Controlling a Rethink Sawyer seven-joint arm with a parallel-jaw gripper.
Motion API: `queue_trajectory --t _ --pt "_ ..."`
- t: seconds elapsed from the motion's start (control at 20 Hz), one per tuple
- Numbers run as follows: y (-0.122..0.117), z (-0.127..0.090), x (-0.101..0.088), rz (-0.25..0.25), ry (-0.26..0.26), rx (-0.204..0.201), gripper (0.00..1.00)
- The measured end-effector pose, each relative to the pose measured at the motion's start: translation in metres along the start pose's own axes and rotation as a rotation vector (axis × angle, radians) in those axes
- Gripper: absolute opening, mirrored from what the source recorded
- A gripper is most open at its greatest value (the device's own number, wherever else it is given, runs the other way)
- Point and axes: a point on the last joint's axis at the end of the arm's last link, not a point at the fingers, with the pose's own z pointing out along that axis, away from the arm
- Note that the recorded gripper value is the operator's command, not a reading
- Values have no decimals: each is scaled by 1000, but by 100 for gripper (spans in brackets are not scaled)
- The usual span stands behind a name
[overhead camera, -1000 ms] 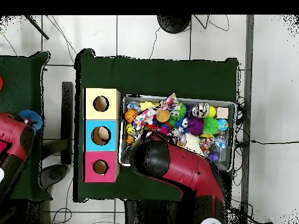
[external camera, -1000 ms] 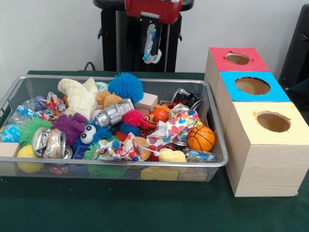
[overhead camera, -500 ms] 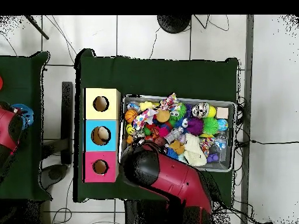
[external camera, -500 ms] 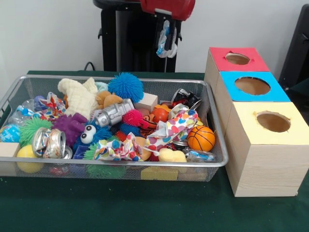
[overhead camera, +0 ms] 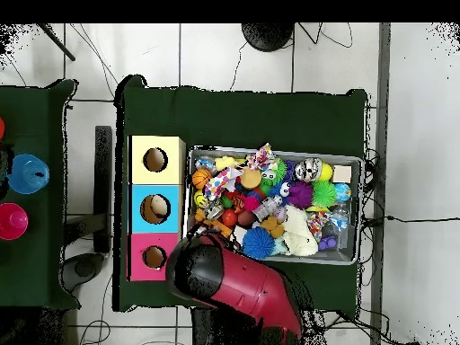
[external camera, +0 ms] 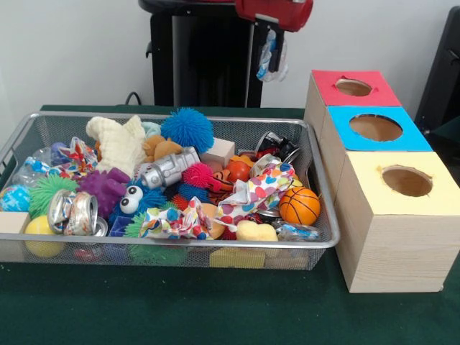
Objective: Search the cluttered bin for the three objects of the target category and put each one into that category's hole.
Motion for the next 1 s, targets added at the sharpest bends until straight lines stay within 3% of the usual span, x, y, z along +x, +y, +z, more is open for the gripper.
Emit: queue_trajectory --t 0.2,0.65,1.0 --pt "11 2 18 33 1 1 0" --pt "38 -5 50 32 -21 24 0" --pt "49 1 51 11 -48 58 0"
